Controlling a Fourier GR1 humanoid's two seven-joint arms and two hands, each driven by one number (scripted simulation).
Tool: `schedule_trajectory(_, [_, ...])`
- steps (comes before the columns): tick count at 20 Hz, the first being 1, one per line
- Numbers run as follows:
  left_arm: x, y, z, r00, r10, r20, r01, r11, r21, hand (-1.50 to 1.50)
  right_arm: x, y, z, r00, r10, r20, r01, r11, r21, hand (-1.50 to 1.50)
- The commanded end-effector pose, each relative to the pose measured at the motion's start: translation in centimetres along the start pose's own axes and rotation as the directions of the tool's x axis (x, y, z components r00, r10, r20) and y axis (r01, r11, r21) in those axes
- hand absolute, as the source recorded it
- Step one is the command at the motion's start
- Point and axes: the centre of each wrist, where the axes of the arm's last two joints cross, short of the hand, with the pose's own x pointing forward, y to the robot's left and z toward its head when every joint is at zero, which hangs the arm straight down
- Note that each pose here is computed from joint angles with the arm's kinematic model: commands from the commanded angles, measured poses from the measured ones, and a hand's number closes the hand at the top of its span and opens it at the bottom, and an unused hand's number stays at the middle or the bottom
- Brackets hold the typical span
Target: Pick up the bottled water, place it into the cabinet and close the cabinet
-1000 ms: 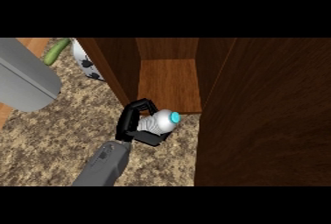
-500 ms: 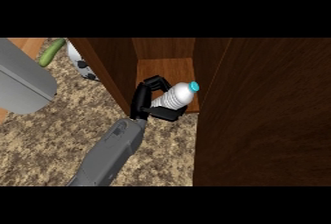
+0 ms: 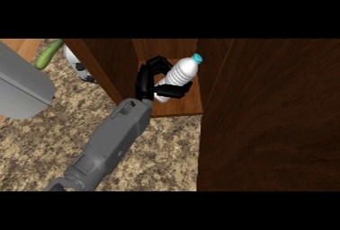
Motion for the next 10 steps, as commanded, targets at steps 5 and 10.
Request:
schedule_trajectory(5, [-0.6,0.5,-1.3,0.942,-0.335,0.023,0.326,0.928,0.178,1.5,1.6,0.2,-0.4,0.998,-0.06,0.036,0.06,0.998,-0.015,-1.5])
schedule_trajectory(10, [-0.1,0.9,-2.2,0.913,-0.407,-0.006,0.395,0.884,0.249,-1.5,1.7,-0.1,-0.9,0.996,-0.065,0.061,0.065,0.998,0.007,-1.5])
